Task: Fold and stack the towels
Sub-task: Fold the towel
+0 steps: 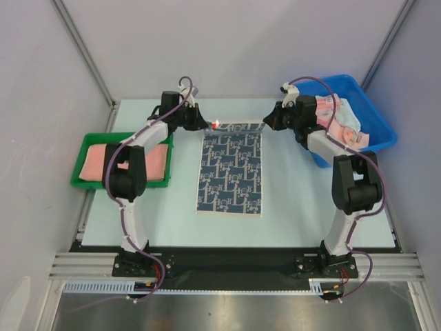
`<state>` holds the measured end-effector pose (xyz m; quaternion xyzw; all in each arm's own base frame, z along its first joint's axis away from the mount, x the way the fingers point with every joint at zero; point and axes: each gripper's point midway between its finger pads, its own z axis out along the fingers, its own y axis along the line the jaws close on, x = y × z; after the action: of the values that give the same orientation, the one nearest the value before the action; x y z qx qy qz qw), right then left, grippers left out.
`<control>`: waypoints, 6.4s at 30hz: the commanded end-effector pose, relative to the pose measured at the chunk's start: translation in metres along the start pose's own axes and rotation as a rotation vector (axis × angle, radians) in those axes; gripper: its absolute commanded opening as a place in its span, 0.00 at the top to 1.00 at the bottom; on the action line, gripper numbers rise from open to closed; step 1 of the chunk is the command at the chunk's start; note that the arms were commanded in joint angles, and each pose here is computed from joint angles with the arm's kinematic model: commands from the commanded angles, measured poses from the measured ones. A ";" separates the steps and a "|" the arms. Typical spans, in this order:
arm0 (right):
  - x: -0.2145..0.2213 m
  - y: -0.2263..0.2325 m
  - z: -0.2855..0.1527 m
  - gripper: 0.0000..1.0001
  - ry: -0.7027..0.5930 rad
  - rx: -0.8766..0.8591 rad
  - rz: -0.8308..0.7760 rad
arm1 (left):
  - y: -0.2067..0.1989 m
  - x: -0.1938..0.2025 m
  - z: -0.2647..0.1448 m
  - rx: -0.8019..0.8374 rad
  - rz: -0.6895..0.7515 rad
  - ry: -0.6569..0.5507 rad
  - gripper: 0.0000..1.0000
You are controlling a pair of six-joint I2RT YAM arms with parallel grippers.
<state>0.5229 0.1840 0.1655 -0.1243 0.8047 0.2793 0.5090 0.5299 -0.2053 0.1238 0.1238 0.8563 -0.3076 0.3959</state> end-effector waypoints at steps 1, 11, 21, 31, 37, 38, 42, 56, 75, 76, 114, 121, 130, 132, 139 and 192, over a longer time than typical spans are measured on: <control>-0.018 0.040 -0.042 1.00 -0.055 -0.031 -0.007 | -0.043 -0.034 -0.052 0.083 0.100 -0.140 1.00; 0.102 0.092 -0.098 1.00 0.132 0.018 0.042 | -0.059 0.086 -0.093 0.068 -0.017 0.020 1.00; 0.187 0.103 -0.137 1.00 0.293 0.102 0.067 | -0.056 0.167 -0.114 -0.148 -0.121 0.122 0.87; 0.213 0.129 -0.157 0.91 0.399 0.011 0.028 | -0.054 0.191 -0.137 -0.286 -0.212 0.137 0.58; 0.228 0.128 -0.161 0.87 0.450 0.037 0.000 | -0.063 0.186 -0.125 -0.265 -0.282 0.169 0.46; 0.230 0.128 -0.162 0.87 0.453 0.038 -0.001 | -0.065 0.186 -0.122 -0.262 -0.297 0.180 0.46; 0.229 0.126 -0.161 0.87 0.451 0.047 0.000 | -0.066 0.193 -0.118 -0.292 -0.352 0.240 0.44; 0.227 0.132 -0.164 0.87 0.443 0.026 -0.007 | -0.089 0.174 -0.147 -0.301 -0.488 0.104 0.34; 0.232 0.138 -0.169 0.87 0.440 0.008 0.000 | -0.086 0.248 -0.136 -0.301 -0.580 0.241 0.34; 0.231 0.139 -0.169 0.87 0.436 0.006 -0.001 | -0.085 0.251 -0.136 -0.305 -0.583 0.249 0.35; 0.224 0.134 -0.193 1.00 0.309 0.121 0.161 | -0.099 0.249 -0.159 -0.302 -0.447 0.257 1.00; 0.230 0.149 -0.192 1.00 0.313 0.040 0.191 | -0.085 0.258 -0.160 -0.368 -0.405 0.285 1.00; 0.201 0.166 -0.195 1.00 0.314 0.016 0.173 | -0.084 0.220 -0.172 -0.431 -0.336 0.234 1.00; 0.220 0.170 -0.199 1.00 0.348 -0.002 0.188 | -0.085 0.240 -0.170 -0.398 -0.354 0.274 1.00; 0.274 0.174 -0.204 1.00 0.399 -0.012 0.267 | -0.073 0.287 -0.170 -0.408 -0.397 0.336 1.00; 0.308 0.177 -0.254 0.75 0.459 -0.042 0.371 | -0.091 0.332 -0.191 -0.344 -0.415 0.386 0.98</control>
<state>0.1086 0.2069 0.0261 -0.0556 0.9032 0.3417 0.2538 0.1552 -0.1761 0.0160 -0.0653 0.9564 -0.2301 0.1678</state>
